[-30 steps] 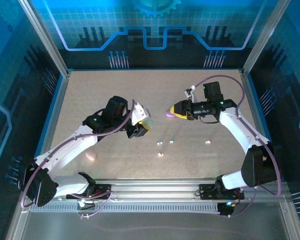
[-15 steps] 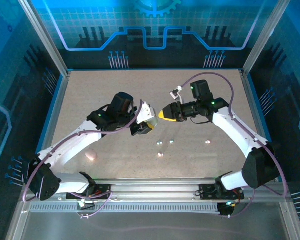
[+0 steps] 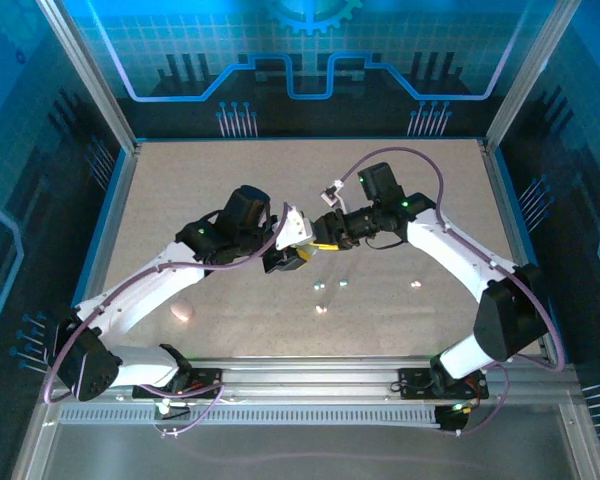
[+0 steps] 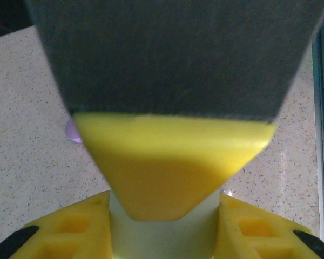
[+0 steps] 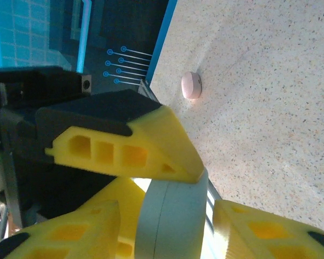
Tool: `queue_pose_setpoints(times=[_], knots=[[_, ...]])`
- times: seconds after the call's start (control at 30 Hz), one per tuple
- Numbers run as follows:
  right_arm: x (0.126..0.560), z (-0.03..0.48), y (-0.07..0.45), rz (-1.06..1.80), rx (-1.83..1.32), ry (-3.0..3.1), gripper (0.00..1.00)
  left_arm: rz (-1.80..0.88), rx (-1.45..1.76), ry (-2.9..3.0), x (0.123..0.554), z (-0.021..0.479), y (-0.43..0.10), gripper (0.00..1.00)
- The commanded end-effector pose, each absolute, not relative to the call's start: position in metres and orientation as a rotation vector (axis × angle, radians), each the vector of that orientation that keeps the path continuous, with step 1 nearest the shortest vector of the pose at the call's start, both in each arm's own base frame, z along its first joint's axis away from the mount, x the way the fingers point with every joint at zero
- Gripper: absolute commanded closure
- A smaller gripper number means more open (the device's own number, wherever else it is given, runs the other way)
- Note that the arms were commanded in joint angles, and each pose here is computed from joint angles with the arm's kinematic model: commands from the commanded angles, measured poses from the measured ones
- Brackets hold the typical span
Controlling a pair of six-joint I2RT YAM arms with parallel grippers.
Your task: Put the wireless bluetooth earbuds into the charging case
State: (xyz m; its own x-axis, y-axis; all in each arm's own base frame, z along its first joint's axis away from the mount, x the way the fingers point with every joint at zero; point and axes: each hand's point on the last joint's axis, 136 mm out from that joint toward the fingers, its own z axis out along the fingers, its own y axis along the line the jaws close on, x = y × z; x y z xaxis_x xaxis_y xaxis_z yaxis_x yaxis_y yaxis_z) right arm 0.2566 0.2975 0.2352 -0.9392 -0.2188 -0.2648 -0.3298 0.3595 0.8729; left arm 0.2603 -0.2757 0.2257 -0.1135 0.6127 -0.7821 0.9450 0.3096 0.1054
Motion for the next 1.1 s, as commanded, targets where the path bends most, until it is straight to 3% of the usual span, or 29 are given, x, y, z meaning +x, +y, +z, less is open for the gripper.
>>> queue_pose_setpoints(times=[0.0,0.13,0.2,0.33,0.43,0.67,1.07], knots=[[0.256,0.238,0.302,1.63,-0.519,2.516,0.57,-0.547,1.408,1.775,0.261,0.239,-0.281,0.69],[0.256,0.236,0.301,1.623,-0.518,2.529,0.69,-0.536,1.407,1.776,0.262,0.239,-0.281,0.68],[0.256,0.238,0.3,1.618,-0.519,2.525,0.76,-0.525,1.405,1.777,0.263,0.238,-0.28,0.62],[0.259,0.254,0.299,1.676,-0.511,2.44,0.85,-0.506,1.383,1.753,0.265,0.239,-0.279,0.34],[0.265,0.271,0.291,1.763,-0.477,2.341,0.86,-0.519,1.304,1.695,0.267,0.247,-0.275,0.22],[0.272,0.301,0.271,1.934,-0.443,2.185,0.87,-0.655,1.054,1.54,0.269,0.272,-0.253,0.2],[0.278,0.328,0.268,2.039,-0.412,2.108,0.86,-0.79,0.96,1.301,0.276,0.31,-0.273,0.24]])
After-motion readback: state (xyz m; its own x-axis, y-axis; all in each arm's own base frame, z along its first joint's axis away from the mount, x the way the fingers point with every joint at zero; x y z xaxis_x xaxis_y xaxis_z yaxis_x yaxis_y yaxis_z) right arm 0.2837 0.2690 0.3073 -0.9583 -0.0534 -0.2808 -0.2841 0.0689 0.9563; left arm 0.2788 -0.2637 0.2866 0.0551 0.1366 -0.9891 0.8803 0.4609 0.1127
